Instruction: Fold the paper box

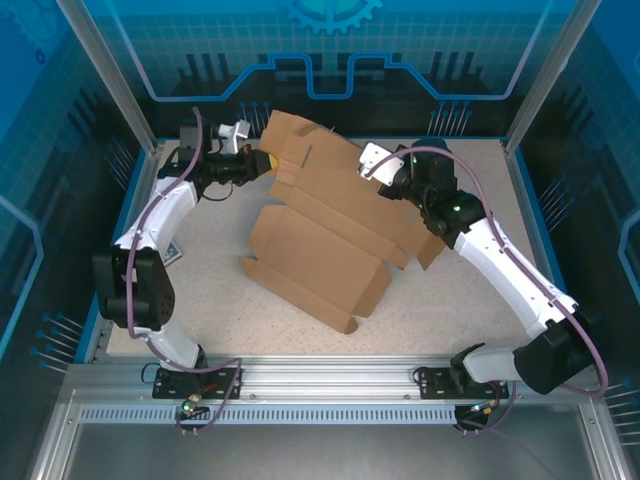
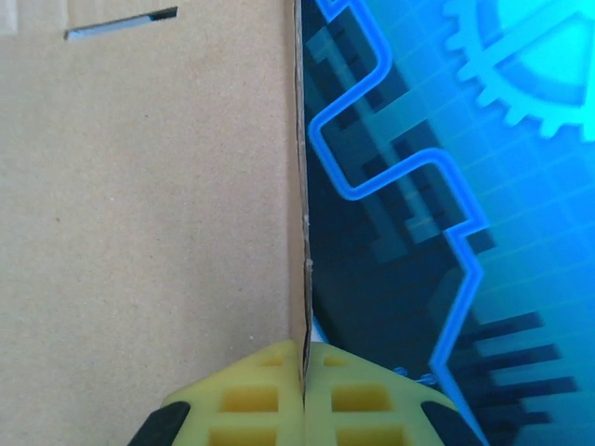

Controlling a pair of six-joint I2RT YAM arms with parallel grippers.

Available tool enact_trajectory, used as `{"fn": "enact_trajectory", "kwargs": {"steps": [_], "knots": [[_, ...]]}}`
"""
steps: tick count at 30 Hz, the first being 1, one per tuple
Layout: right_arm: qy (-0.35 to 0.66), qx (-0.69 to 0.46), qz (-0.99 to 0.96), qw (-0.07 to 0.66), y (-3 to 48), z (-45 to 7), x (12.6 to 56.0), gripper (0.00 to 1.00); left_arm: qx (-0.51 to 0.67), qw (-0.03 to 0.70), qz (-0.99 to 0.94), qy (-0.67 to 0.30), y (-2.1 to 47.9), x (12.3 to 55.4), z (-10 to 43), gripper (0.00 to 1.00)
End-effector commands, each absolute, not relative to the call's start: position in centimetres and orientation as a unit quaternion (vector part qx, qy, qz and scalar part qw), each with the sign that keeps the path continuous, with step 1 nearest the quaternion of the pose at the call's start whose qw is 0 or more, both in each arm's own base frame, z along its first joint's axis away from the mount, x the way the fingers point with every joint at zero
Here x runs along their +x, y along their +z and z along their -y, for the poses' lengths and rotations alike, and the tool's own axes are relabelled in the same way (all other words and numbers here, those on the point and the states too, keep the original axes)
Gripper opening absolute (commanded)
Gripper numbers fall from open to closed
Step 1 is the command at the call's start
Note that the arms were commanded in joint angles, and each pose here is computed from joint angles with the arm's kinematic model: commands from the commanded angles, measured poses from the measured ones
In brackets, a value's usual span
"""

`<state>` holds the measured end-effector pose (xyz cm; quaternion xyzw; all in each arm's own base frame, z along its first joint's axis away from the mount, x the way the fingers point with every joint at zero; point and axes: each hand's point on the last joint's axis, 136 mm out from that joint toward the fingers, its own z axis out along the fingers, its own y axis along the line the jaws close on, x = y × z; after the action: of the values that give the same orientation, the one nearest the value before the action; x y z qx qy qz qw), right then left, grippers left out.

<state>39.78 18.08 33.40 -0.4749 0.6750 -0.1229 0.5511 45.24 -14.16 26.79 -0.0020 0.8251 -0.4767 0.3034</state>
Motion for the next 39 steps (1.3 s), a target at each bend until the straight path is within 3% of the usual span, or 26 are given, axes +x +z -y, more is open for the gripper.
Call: {"fn": "enact_trajectory", "kwargs": {"steps": [1,5,8,11,13,16,19,29,34,39], "knots": [[-0.083,-0.425,-0.777,0.457,29.2,-15.0,39.4,0.0,-0.015,0.352,-0.815,-0.461,28.1,48.0,12.4,0.05],[-0.057,-0.407,-0.812,0.415,26.7,-14.2,39.7,0.0,-0.035,0.352,-0.827,-0.437,25.7,49.4,11.7,0.15],[-0.047,-0.4,-0.824,0.399,25.2,-14.0,40.1,0.0,-0.059,0.371,-0.84,-0.392,24.6,50.1,10.1,0.35],[-0.044,-0.394,-0.832,0.389,24.0,-13.6,40.8,0.0,-0.094,0.405,-0.852,-0.318,24.0,50.2,7.4,0.45],[-0.043,-0.388,-0.838,0.382,23.3,-13.4,41.2,0.0,-0.114,0.427,-0.855,-0.272,23.7,49.7,5.8,0.47],[-0.051,-0.378,-0.847,0.371,22.2,-12.7,41.7,0.0,-0.119,0.443,-0.842,-0.285,23.8,48.3,6.3,0.49],[-0.053,-0.361,-0.858,0.362,21.2,-12.0,42.2,0.0,-0.088,0.442,-0.828,-0.333,23.1,46.3,10.3,0.5],[-0.068,-0.317,-0.886,0.331,18.8,-9.9,43.1,0.0,0.106,0.389,-0.841,-0.36,14.8,41.1,28.6,0.52],[-0.072,-0.316,-0.889,0.325,18.2,-9.5,42.9,0.0,0.186,0.373,-0.846,-0.333,11.4,40.3,33.9,0.5],[-0.067,-0.315,-0.888,0.328,18.3,-9.7,42.9,0.0,0.214,0.355,-0.854,-0.314,8.2,39.7,35.6,0.47]]}}
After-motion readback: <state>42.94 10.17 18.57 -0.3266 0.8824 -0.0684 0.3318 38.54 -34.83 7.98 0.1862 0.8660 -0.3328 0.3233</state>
